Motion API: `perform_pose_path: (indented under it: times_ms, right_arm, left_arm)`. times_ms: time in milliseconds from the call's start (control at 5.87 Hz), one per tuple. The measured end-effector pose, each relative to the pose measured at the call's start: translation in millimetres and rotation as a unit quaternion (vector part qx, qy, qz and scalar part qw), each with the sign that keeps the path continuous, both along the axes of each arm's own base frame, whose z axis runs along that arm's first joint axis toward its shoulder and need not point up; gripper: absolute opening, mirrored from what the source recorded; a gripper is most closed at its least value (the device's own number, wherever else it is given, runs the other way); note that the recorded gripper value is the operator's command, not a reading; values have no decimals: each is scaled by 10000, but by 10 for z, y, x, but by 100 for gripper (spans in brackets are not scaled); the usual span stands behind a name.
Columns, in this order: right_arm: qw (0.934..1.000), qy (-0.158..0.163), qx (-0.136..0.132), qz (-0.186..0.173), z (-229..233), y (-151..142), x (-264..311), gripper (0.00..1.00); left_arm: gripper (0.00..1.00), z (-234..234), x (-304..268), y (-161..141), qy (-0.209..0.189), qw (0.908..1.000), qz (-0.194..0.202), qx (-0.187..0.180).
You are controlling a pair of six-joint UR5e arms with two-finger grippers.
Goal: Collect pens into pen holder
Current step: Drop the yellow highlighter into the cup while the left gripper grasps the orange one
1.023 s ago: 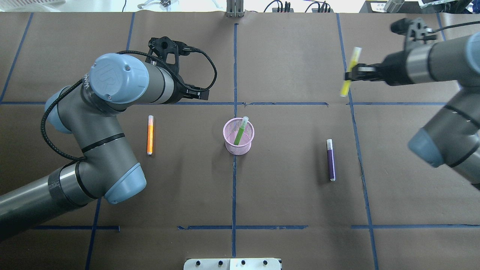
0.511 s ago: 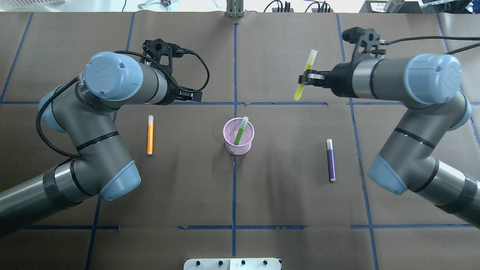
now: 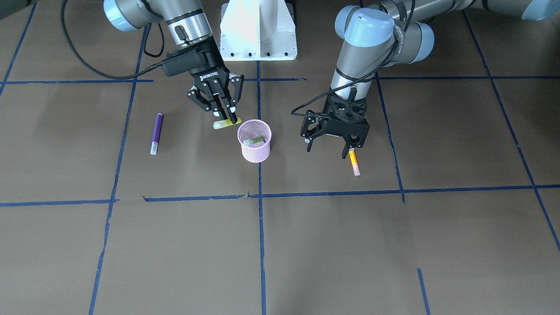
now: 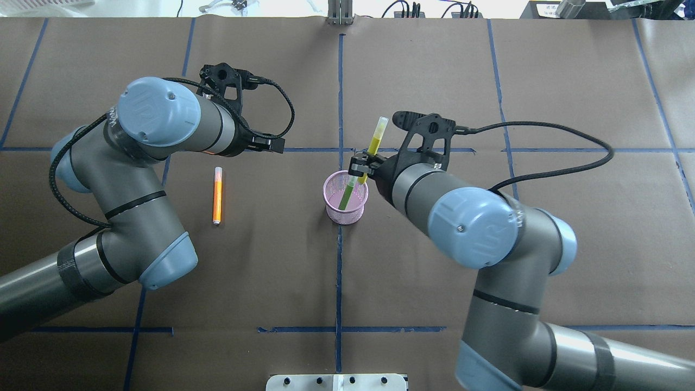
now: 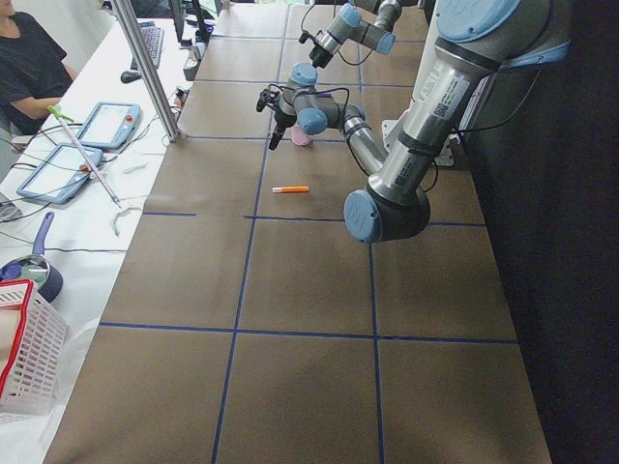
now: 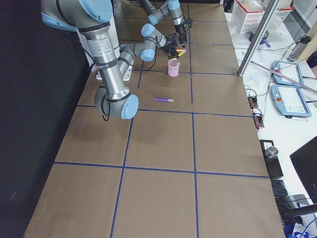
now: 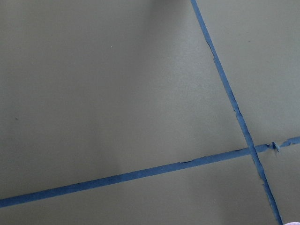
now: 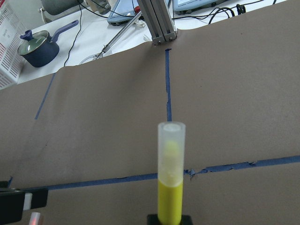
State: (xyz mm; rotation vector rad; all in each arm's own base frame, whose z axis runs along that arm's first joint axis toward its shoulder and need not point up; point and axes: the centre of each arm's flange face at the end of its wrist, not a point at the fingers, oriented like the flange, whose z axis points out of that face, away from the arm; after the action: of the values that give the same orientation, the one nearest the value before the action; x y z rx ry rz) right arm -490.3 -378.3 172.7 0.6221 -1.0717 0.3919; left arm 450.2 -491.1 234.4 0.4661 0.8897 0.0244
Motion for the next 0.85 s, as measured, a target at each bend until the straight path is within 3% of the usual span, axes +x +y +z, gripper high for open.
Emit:
perform_pose_path:
  times_ms: [170, 341, 682, 852]
  right_arm:
    - [9998, 93, 40, 154, -44, 38, -256, 18]
    - [9996, 178, 79, 215, -30, 112, -417, 99]
    - [9980, 527, 98, 347, 51, 143, -500, 100]
    - [9972, 612, 141, 408, 45, 144, -481, 100]
  left_arm:
    - [93, 5, 4, 5, -3, 10000, 5, -3]
    - [93, 35, 4, 12, -20, 10000, 16, -22]
    - [92, 327, 28, 87, -172, 9984, 343, -421]
    - [91, 531, 53, 151, -439, 9924, 637, -953]
